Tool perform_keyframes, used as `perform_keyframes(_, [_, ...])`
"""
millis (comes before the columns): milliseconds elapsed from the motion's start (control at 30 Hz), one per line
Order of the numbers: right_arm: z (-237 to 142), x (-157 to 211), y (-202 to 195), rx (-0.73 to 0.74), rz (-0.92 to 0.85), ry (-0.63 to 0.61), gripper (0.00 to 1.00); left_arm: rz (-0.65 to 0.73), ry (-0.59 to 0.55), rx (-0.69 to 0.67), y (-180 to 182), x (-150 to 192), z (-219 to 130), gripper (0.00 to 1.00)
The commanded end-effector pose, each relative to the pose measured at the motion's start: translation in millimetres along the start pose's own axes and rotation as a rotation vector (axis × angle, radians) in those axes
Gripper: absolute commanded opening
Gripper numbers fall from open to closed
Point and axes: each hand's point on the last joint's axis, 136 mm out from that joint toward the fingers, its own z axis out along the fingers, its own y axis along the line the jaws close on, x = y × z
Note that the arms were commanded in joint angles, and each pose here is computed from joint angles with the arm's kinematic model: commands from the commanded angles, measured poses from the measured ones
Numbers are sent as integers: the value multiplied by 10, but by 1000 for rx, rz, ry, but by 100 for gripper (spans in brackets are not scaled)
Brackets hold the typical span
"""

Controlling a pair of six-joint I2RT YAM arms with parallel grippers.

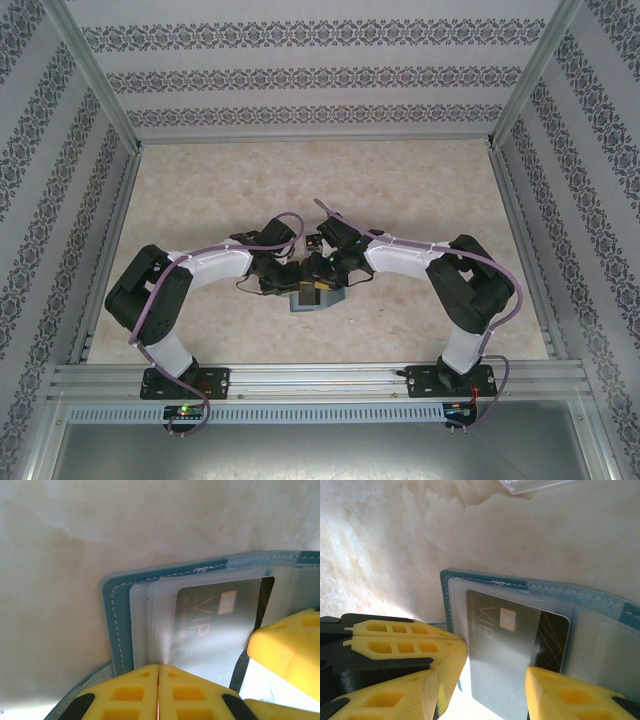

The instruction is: Take the credit cards out of the card holder

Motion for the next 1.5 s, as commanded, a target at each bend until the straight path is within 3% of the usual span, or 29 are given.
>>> perform_keyframes(0, [132, 18, -270, 90, 13, -22, 49, 22, 13, 5, -18, 77, 15, 8])
perform_keyframes(500, [46, 18, -254, 70, 18, -48, 35, 18, 13, -3, -3, 79, 13, 8])
perform_keyframes(800, [48, 34, -368, 117, 26, -46, 44, 17, 9, -6, 2, 84, -10, 8])
perform_keyframes(1267, [-191, 12, -167, 74, -10, -92, 46, 40, -18, 16, -153, 16, -167, 8])
perform_keyframes(1467, [-198, 20, -276, 115, -6, -91, 46, 64, -17, 40, -299, -6, -202, 8])
